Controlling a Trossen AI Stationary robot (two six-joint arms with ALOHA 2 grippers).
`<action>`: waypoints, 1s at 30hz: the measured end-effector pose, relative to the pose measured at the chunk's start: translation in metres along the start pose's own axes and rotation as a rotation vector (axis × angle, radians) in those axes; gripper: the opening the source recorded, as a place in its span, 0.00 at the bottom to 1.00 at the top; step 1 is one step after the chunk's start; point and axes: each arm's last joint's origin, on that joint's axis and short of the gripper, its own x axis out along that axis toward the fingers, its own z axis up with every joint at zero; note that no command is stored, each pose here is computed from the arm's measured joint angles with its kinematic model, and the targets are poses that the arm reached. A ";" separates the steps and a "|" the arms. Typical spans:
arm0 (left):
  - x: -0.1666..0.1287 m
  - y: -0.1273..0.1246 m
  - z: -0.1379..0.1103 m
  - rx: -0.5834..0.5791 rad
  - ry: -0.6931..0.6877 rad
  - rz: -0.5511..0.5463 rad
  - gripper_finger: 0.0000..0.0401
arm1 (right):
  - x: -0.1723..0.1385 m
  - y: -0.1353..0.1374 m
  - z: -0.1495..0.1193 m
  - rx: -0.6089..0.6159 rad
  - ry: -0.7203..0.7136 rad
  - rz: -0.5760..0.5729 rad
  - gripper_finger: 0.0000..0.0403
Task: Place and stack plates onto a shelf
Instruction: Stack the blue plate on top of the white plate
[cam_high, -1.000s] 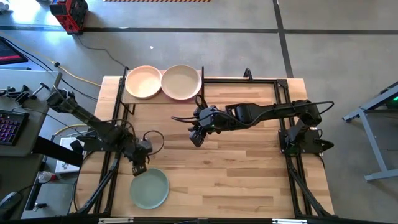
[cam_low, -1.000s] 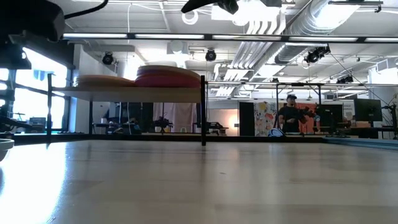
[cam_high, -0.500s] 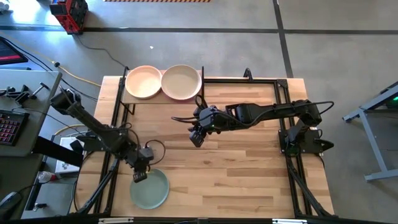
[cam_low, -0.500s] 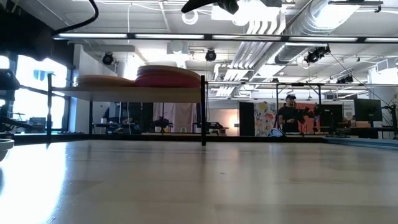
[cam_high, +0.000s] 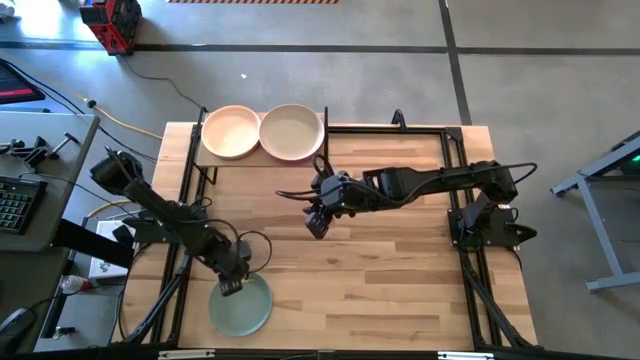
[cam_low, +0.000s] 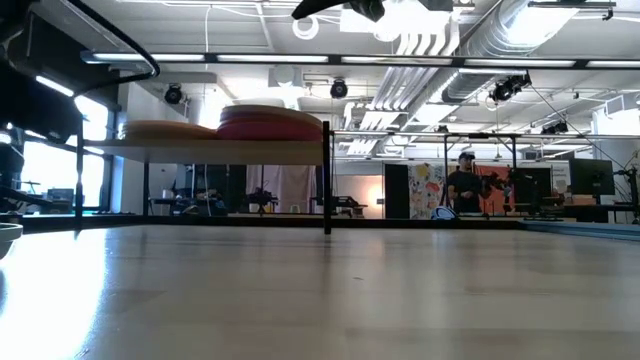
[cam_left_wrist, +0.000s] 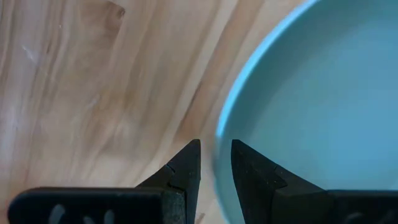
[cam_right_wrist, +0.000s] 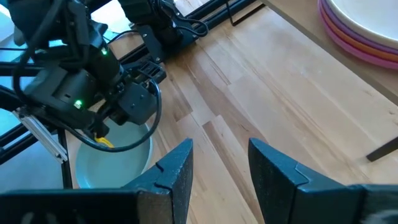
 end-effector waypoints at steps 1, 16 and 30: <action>0.002 0.000 0.000 -0.001 0.006 0.010 0.20 | 0.000 0.001 -0.001 -0.002 0.001 0.002 0.33; 0.004 -0.004 0.003 -0.002 0.004 0.021 0.03 | -0.003 0.010 -0.007 -0.020 0.009 0.020 0.33; -0.006 -0.010 0.010 -0.016 -0.021 0.018 0.01 | 0.000 0.001 -0.002 -0.062 0.004 -0.006 0.33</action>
